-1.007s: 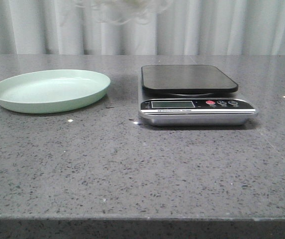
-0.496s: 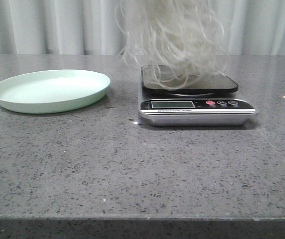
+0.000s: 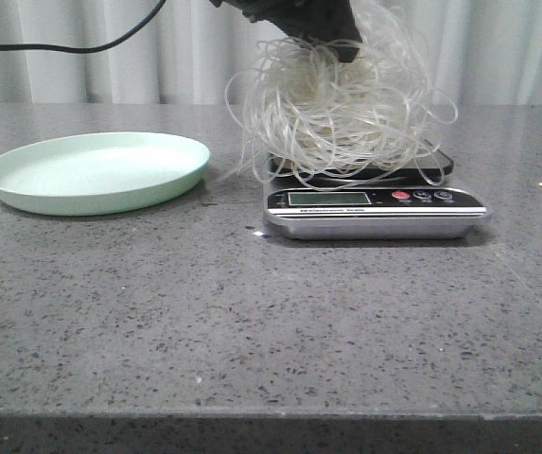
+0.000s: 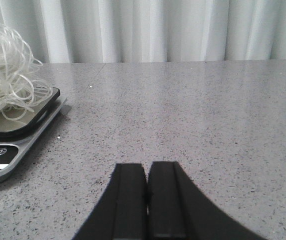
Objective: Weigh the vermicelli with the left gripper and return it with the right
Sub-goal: 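Carry the vermicelli over the scale and lower it onto the pan, then open the left gripper and withdraw it from the scale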
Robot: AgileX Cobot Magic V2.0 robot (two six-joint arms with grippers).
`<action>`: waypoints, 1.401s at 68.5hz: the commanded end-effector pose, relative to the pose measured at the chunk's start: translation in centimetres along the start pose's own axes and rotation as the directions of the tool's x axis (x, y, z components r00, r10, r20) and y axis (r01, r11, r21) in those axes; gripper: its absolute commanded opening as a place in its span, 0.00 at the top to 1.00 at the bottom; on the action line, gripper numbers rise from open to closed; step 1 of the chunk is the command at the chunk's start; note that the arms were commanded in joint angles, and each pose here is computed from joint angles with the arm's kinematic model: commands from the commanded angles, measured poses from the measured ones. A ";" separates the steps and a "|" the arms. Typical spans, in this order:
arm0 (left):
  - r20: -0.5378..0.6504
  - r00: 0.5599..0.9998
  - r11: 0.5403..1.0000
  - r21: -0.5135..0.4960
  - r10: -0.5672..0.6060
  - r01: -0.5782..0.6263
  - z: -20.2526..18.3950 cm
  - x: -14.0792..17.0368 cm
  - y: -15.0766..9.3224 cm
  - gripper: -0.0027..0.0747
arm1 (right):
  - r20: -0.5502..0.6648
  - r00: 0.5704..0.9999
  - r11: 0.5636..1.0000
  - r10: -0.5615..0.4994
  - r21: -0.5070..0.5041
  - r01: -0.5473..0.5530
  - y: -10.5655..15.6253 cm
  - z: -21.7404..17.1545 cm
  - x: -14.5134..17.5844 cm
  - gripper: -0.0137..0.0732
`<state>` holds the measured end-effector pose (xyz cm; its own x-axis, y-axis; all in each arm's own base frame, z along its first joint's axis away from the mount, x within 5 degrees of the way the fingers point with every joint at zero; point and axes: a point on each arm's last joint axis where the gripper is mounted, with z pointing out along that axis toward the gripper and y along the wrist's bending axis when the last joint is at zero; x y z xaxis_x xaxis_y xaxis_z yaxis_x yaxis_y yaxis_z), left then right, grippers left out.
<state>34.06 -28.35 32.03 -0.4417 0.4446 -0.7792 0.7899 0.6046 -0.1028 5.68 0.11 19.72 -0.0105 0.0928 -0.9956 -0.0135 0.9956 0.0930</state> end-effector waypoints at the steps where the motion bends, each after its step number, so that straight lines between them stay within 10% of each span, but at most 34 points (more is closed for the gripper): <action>1: 0.105 0.995 1.000 0.009 -0.002 0.001 -2.4 -2.2 -1.0 0.77 | 0.103 0.995 1.000 -0.016 0.001 0.016 0.0 -0.2 -1.1 0.67; 33: 0.091 0.996 1.000 0.020 0.004 -0.006 -3.1 -2.2 -1.3 0.30 | 0.103 0.995 1.000 -0.016 0.001 0.016 0.0 -0.2 -1.1 0.67; 72: 0.100 0.995 0.986 -0.165 -0.019 0.036 -12.3 -3.0 0.5 0.30 | 0.103 0.995 1.000 -0.016 0.001 0.016 0.0 -0.2 -1.1 0.67; 96: 0.185 0.977 0.930 -0.328 -0.110 0.166 -18.7 1.9 3.4 0.38 | 0.103 0.995 1.000 -0.016 0.001 0.016 0.0 -0.2 -1.1 0.67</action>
<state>29.83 -15.05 39.28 -0.5313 0.3454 -0.7736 0.5695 0.8217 -0.0242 5.68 0.11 19.72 -0.0105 0.0928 -0.9956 -0.0135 0.9956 0.0930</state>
